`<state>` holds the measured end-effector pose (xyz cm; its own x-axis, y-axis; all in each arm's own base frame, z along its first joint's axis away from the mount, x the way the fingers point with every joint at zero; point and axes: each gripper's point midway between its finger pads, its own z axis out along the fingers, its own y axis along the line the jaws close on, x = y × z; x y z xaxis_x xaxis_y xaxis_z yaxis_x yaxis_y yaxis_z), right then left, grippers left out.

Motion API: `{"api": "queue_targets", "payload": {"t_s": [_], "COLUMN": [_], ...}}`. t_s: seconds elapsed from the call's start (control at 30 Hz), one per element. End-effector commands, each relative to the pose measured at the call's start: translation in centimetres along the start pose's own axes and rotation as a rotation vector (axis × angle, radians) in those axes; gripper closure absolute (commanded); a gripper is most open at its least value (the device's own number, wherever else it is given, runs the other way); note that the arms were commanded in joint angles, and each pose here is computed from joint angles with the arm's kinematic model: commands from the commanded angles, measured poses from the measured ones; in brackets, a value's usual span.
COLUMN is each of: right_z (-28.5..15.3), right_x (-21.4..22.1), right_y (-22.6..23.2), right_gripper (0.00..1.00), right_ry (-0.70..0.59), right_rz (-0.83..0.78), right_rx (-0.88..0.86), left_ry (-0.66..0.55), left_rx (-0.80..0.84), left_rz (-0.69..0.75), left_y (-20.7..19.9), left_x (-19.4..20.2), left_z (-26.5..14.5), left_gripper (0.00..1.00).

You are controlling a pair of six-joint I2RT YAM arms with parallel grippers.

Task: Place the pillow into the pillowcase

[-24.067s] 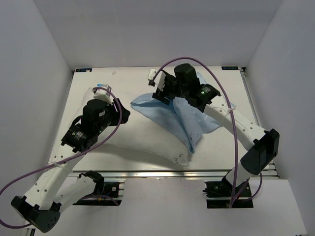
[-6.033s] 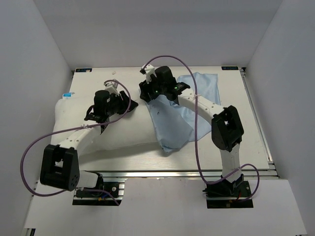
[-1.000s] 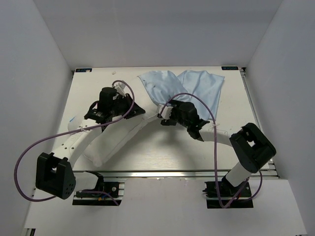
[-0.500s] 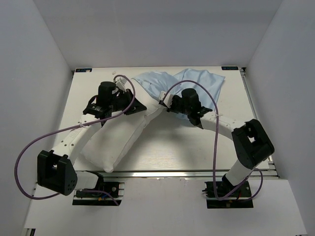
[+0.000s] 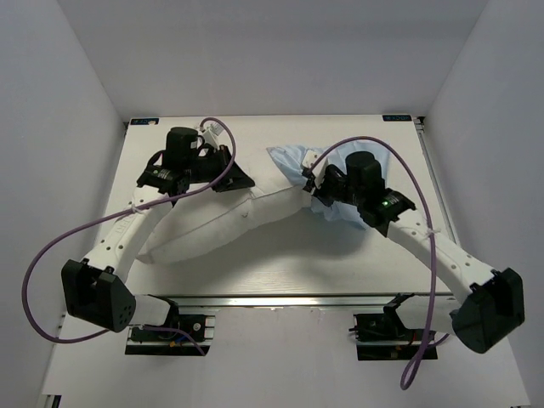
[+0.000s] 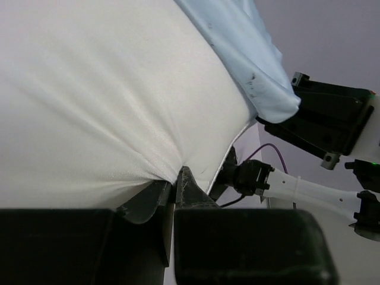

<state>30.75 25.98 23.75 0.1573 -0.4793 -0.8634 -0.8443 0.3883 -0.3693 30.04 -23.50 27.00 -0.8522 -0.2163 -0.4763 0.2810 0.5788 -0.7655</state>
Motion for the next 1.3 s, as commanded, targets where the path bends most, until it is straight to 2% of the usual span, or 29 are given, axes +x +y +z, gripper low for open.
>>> {"api": "queue_targets", "payload": {"t_s": [0.0,0.13,0.33,0.43,0.77,0.87,0.9,1.1,1.17,1.27], "right_z": [-3.2,-5.4,-6.1,-4.5,2.7,3.6,3.7,4.9,5.3,6.1], "right_x": [-6.8,-6.5,-7.2,-6.0,2.0,2.9,2.6,3.6,3.8,3.9], "right_y": [3.1,4.8,5.3,4.2,-2.6,-5.3,-6.2,-8.5,-8.8,-9.2], "right_gripper": [1.0,1.0,1.0,1.0,1.0,1.0,1.0,1.0,1.0,1.0], "right_ry": [-0.163,-0.1,-0.049,-0.007,0.197,0.21,0.201,0.209,0.209,0.21], "right_rz": [0.08,0.174,0.281,0.312,0.486,0.503,0.489,0.476,0.477,0.473], "right_rx": [-0.155,-0.213,-0.251,-0.203,-0.103,-0.072,-0.061,-0.064,-0.072,-0.086], "left_ry": [0.007,0.021,0.076,0.065,-0.018,-0.076,-0.097,-0.345,-0.399,-0.426], "left_rx": [0.057,0.062,0.122,0.14,-0.028,-0.065,-0.078,-0.142,-0.146,-0.144], "left_rz": [0.055,0.021,-0.09,-0.082,-0.108,-0.036,-0.004,0.263,0.337,0.439], "left_y": [-2.3,-2.9,-4.5,-5.1,1.6,2.4,2.4,-1.0,-2.2,-3.6], "left_x": [0.0,0.6,0.6,-0.7,-6.0,-8.2,-8.9,-15.8,-17.1,-17.2], "left_z": [-1.5,-2.2,-2.0,-1.5,5.7,6.4,6.4,2.7,1.5,-0.3], "left_gripper": [1.0,1.0,0.98,0.97,0.81,0.75,0.68,0.48,0.42,0.38]}}
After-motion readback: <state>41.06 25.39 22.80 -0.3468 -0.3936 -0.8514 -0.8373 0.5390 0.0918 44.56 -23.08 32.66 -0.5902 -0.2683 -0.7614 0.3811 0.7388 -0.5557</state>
